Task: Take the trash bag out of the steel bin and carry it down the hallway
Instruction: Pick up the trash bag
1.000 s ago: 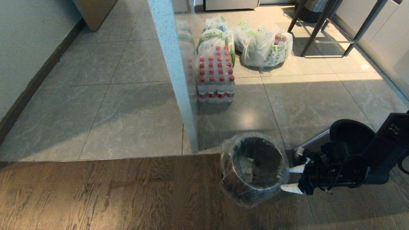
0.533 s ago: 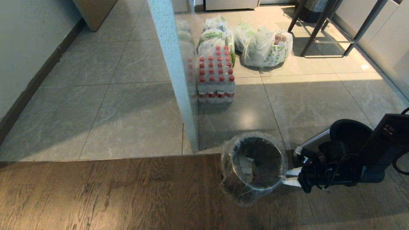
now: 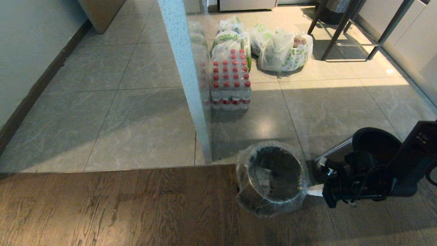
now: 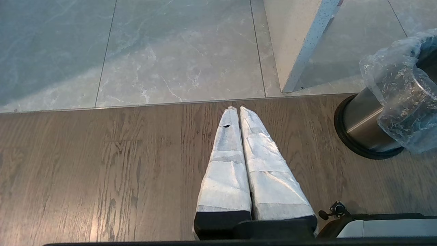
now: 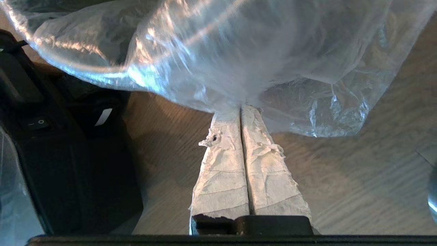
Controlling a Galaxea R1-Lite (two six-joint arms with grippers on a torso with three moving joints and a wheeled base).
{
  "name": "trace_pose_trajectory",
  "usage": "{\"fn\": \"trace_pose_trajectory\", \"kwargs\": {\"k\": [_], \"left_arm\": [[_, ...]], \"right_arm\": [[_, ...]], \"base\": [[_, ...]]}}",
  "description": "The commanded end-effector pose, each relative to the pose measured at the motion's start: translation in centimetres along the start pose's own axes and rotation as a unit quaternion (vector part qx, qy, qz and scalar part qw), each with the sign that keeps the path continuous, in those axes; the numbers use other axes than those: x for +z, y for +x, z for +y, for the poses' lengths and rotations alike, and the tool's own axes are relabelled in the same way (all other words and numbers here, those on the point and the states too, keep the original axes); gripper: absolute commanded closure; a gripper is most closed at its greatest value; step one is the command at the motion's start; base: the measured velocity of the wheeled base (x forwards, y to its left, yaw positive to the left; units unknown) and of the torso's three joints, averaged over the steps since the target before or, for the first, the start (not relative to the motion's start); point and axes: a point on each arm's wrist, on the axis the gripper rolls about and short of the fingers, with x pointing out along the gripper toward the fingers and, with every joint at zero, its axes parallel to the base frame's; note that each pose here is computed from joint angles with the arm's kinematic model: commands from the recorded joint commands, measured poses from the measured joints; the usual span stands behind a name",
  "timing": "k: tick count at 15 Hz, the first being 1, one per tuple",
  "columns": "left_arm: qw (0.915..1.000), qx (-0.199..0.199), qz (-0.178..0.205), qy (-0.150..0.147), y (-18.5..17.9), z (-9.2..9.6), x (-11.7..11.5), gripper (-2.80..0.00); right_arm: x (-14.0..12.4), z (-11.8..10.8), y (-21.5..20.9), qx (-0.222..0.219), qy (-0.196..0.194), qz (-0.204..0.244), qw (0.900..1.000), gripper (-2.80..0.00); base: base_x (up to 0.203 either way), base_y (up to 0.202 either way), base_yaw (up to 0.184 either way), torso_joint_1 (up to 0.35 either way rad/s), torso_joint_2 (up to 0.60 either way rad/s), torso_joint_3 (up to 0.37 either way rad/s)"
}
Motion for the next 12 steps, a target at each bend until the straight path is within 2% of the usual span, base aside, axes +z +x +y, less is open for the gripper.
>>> {"fn": "trace_pose_trajectory", "kwargs": {"k": [1,3,6,9,10,11,12], "left_arm": [[1.0000,0.000,0.000,0.000,0.0,0.0,0.0,0.00],[1.0000,0.000,0.000,0.000,0.0,0.0,0.0,0.00],[1.0000,0.000,0.001,0.000,0.0,0.0,0.0,0.00],[1.0000,0.000,0.001,0.000,0.0,0.0,0.0,0.00],[1.0000,0.000,0.000,0.000,0.0,0.0,0.0,0.00],[1.0000,0.000,0.000,0.000,0.0,0.0,0.0,0.00],[1.0000,0.000,0.000,0.000,0.0,0.0,0.0,0.00]], "right_arm": [[0.4,0.1,-1.1,-0.007,-0.002,-0.004,1.000,0.00],[1.3,0.5,-2.6,-0.010,0.004,-0.004,1.000,0.00],[2.3,1.4,-4.6,0.002,0.033,0.011,0.999,0.00],[3.3,1.6,-5.5,-0.003,0.039,0.005,0.999,0.00],[3.0,2.0,-5.6,0.000,0.049,0.019,0.999,0.00],[2.7,2.2,-5.6,0.001,0.056,0.029,0.998,-2.80],[2.7,2.2,-5.6,0.001,0.057,0.030,0.998,-2.80]], "base": [[0.000,0.000,0.000,0.000,0.00,0.000],[0.000,0.000,0.000,0.000,0.00,0.000],[0.000,0.000,0.000,0.000,0.00,0.000],[0.000,0.000,0.000,0.000,0.00,0.000],[0.000,0.000,0.000,0.000,0.00,0.000],[0.000,0.000,0.000,0.000,0.00,0.000],[0.000,0.000,0.000,0.000,0.00,0.000]]}}
